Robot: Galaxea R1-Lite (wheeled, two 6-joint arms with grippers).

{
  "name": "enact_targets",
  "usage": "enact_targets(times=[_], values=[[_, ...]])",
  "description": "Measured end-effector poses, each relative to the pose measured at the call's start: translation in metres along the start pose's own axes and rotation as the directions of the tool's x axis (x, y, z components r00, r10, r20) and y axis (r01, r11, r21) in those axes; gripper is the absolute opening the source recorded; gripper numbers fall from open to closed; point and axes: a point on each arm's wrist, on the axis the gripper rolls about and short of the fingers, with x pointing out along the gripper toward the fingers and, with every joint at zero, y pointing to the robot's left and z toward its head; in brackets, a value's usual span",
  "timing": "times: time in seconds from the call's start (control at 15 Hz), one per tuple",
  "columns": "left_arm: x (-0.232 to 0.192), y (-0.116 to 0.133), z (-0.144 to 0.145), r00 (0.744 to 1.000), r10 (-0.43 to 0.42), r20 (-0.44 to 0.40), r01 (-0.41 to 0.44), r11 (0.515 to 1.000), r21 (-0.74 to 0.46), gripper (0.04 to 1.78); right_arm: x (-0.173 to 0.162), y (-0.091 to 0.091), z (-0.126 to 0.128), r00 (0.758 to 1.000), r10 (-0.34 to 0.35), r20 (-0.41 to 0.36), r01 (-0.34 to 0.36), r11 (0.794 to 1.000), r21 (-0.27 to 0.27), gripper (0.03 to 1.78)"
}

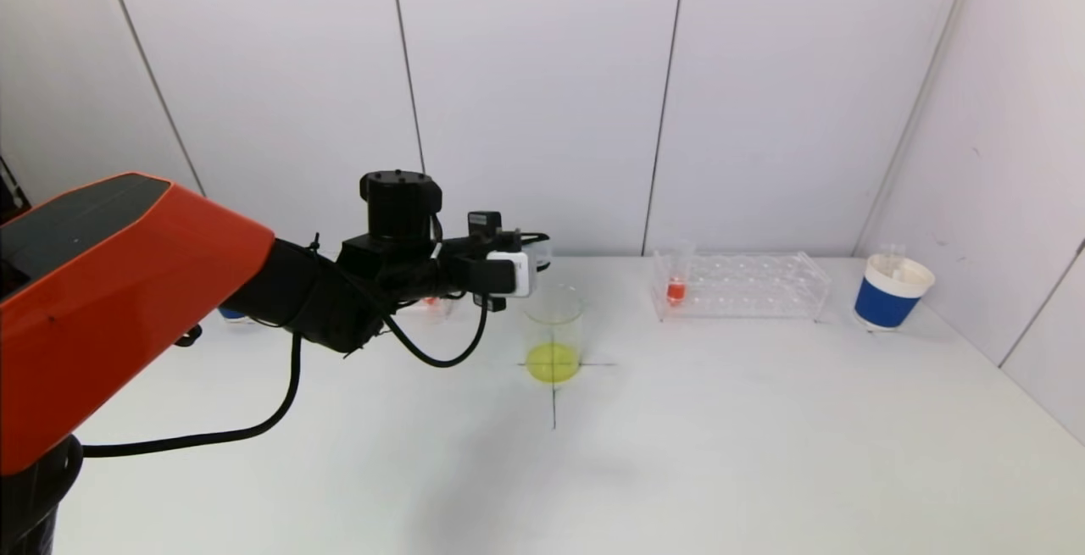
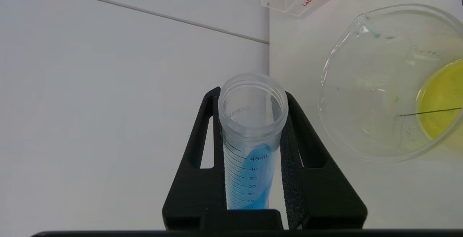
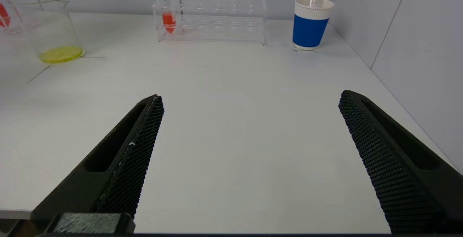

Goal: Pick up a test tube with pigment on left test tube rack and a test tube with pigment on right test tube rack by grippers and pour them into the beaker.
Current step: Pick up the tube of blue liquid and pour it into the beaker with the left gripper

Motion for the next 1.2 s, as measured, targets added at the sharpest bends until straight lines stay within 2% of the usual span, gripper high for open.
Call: enact_targets(times=[0.33, 1.2], values=[[-0.003, 0.002, 0.002, 1.000, -0.029, -0.010, 0.029, 0.999, 0.031, 0.44, 0.000, 0.000, 0.000, 1.000, 0.001, 0.000, -0.001, 1.000, 0.000, 1.76], [-0.010, 0.009, 0.003, 1.000, -0.017, -0.007, 0.017, 0.998, 0.058, 0.44, 0.000, 0.000, 0.000, 1.000, 0.000, 0.000, 0.000, 1.000, 0.000, 1.76]])
